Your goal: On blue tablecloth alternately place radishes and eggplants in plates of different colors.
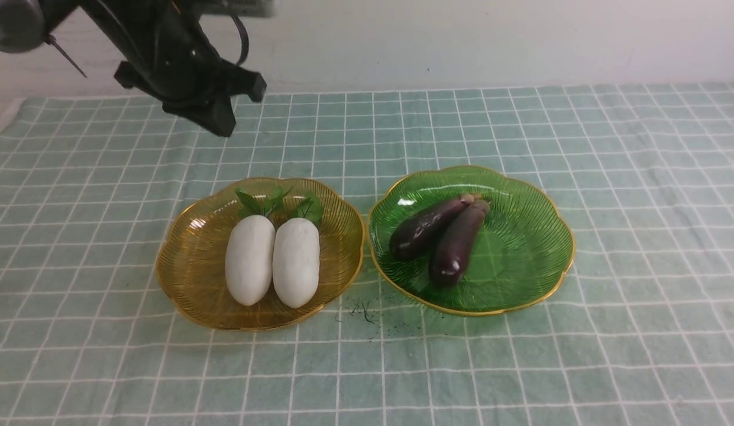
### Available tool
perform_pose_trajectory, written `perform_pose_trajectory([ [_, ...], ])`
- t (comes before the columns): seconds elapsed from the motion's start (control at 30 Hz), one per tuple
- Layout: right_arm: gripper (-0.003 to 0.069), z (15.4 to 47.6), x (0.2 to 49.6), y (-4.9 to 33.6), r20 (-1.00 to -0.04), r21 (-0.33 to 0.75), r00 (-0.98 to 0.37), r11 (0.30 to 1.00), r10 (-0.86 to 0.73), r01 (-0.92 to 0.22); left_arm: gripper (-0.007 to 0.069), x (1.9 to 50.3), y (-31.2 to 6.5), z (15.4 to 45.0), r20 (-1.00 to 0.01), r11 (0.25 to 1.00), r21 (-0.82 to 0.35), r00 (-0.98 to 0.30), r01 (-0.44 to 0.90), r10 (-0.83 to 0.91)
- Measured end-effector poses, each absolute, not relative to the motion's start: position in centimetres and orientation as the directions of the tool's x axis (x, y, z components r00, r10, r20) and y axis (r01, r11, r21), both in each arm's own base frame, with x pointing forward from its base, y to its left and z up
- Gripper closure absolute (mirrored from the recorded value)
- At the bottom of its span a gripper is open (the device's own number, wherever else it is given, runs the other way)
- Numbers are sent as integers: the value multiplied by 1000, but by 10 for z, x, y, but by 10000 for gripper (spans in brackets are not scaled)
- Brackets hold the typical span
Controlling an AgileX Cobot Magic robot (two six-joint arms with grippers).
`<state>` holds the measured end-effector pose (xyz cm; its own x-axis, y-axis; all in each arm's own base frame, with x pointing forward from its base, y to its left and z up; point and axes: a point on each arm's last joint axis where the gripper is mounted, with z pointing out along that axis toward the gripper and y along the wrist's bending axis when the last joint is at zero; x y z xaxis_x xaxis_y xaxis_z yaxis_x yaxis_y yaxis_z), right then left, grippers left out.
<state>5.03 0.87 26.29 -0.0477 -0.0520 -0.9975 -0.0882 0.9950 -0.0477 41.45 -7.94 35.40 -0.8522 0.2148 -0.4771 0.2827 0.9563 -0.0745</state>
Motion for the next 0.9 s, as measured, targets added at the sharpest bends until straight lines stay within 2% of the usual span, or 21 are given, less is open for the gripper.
perform_pose_trajectory([
  [0.17, 674, 230, 50, 7, -996, -58, -61, 996, -62, -75, 633, 400, -79, 379, -525, 952, -94, -827, 292, 202],
  [0.37, 674, 183, 55, 6, -978, -95, -179, 993, -107, -74, 633, 389, -78, 393, -547, 950, -95, -813, 298, 200],
  [0.47, 674, 180, 55, 6, -965, -158, -197, 983, -175, -99, 633, 383, -77, 400, -559, 950, -94, -805, 299, 198],
  [0.6, 674, 180, 54, 7, -961, -175, -192, 976, -197, -126, 633, 367, -76, 407, -563, 947, -105, -803, 302, 194],
  [0.9, 674, 180, 54, 5, -945, -249, -189, 961, -269, -121, 633, 301, -65, 429, -588, 947, -100, -786, 306, 192],
])
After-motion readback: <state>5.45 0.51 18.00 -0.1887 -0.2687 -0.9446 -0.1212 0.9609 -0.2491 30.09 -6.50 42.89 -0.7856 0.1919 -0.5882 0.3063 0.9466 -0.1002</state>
